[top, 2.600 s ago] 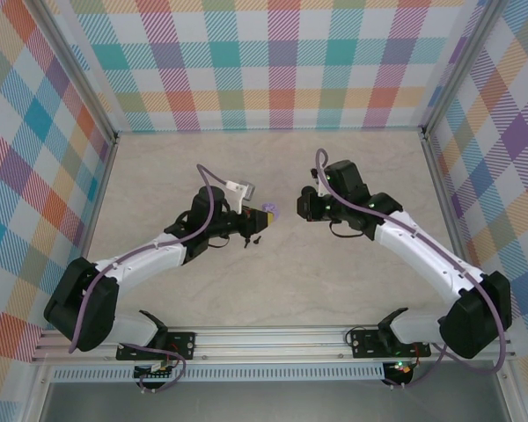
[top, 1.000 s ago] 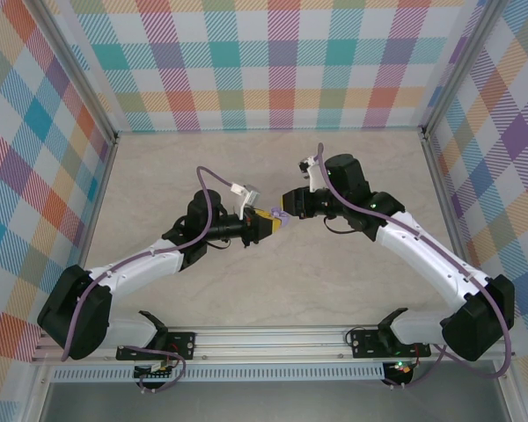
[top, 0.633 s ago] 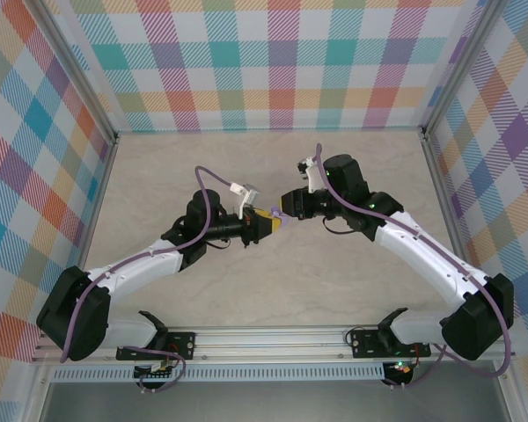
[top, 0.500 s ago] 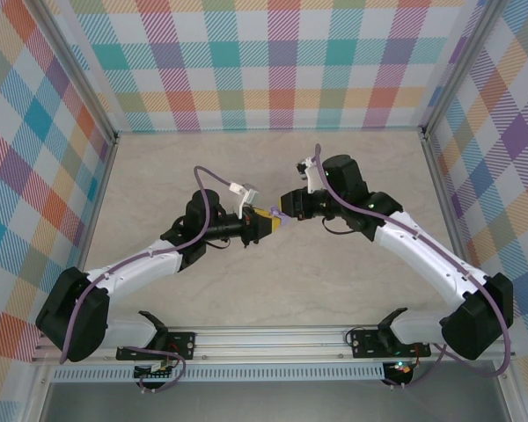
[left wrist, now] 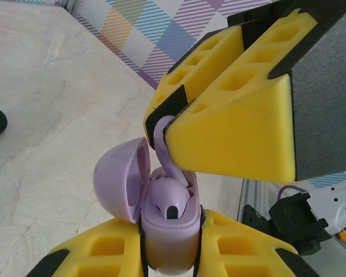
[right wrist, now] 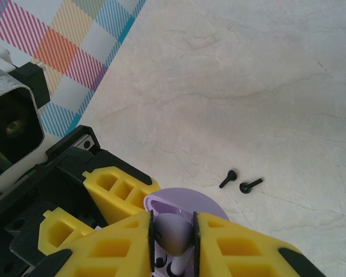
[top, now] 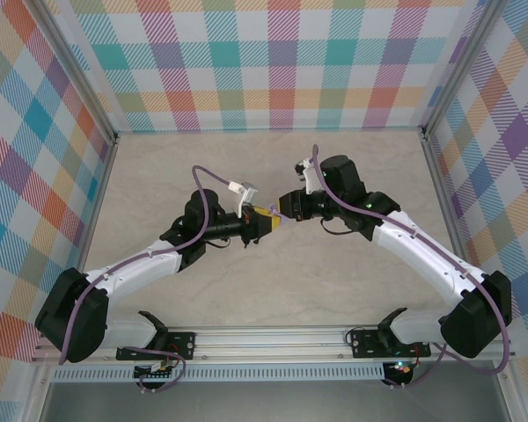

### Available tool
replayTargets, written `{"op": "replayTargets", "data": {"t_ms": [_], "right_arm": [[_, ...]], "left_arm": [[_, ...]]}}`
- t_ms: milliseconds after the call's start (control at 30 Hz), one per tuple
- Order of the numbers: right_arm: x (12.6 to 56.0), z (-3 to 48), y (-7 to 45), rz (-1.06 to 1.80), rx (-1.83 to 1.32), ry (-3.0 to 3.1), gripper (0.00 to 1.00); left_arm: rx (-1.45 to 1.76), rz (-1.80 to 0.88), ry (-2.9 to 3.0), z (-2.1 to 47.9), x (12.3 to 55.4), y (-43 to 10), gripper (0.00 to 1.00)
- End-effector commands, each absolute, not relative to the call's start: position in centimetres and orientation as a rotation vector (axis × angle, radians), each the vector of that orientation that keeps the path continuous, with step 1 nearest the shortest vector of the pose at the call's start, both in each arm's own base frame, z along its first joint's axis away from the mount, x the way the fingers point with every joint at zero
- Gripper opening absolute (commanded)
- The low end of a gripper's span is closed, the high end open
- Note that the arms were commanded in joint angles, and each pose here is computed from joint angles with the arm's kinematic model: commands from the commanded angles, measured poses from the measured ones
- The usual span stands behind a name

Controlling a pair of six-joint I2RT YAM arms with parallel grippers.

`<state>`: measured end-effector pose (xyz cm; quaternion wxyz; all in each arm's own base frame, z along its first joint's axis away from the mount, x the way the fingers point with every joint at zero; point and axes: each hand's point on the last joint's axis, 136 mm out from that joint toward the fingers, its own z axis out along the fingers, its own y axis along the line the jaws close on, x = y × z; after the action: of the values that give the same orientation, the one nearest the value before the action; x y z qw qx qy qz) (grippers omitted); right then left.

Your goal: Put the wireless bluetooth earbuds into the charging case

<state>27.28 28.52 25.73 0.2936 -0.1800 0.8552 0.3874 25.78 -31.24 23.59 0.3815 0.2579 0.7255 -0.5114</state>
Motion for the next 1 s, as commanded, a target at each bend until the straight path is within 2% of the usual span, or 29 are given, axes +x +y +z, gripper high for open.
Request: {"op": "replayTargets", "data": {"t_ms": [0,633,967], "right_arm": [[27.2,27.2,29.3,1.06,-0.53,2.223,0.24],[26.5,26.4,29.5,1.075,-0.56,2.257,0.24],[26.1,26.5,29.4,1.077,-0.576,2.266,0.28]], "left_arm": [[0.666,-1.313,1.768,26.0,25.6,-31.6,0.1],[0.628,-1.308,1.742,26.8,26.1,-31.4,0.09],[0.625,-1.304,1.726,27.2,26.0,-31.3,0.09]]}}
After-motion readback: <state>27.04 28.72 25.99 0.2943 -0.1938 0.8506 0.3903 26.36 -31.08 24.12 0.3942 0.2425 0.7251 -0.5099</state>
